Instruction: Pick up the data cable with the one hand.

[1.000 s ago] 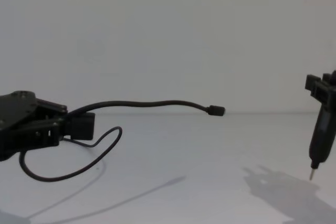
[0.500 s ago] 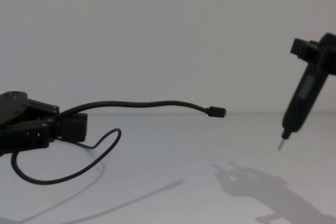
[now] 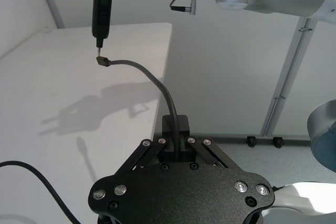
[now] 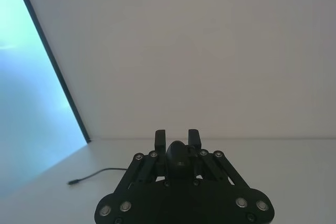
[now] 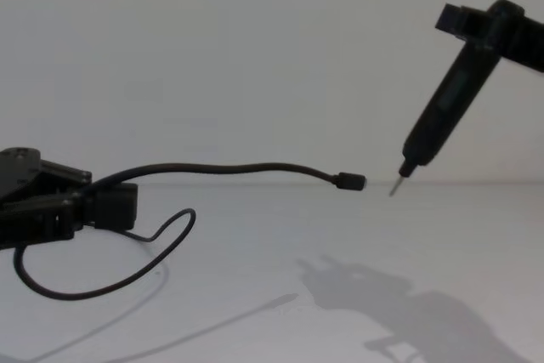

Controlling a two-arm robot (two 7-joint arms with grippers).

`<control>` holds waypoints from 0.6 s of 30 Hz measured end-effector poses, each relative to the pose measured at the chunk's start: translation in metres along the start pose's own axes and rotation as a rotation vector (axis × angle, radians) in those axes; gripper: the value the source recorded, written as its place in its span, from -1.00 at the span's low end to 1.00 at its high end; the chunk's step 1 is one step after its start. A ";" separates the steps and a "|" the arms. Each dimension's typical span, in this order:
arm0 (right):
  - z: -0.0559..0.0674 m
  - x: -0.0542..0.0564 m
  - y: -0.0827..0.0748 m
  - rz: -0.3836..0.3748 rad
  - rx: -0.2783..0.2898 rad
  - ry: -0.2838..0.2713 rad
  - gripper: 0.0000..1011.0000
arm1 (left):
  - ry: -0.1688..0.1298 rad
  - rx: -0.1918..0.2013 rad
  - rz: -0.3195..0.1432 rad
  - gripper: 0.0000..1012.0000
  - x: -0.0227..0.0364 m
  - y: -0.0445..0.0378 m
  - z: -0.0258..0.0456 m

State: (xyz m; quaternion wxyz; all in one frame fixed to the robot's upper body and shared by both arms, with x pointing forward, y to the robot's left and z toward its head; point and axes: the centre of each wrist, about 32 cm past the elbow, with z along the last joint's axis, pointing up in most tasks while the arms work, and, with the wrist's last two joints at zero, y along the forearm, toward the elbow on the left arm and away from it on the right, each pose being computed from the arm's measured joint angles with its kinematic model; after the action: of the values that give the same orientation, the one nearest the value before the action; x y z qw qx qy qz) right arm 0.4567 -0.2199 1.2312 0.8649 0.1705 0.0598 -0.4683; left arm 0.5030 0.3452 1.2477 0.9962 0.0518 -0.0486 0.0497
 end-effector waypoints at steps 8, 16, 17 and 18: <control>0.003 -0.002 0.007 0.028 0.015 0.045 -0.50 | 0.001 -0.001 -0.002 -0.90 -0.0002 0.0002 -0.0002; 0.004 -0.002 0.009 0.046 0.013 0.064 -0.50 | 0.001 -0.001 -0.002 -0.90 -0.0002 0.0004 -0.0003; 0.005 -0.002 0.010 0.050 0.010 0.063 -0.50 | 0.001 -0.001 -0.003 -0.90 -0.0002 0.0005 -0.0002; 0.005 -0.002 0.010 0.052 0.008 0.063 -0.50 | 0.001 -0.001 -0.003 -0.90 -0.0002 0.0005 -0.0002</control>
State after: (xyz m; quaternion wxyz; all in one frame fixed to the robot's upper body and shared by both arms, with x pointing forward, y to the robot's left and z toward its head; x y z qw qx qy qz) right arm 0.4635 -0.2148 1.2389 0.8737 0.1902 0.0806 -0.4404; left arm 0.5027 0.3457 1.2475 0.9964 0.0513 -0.0478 0.0484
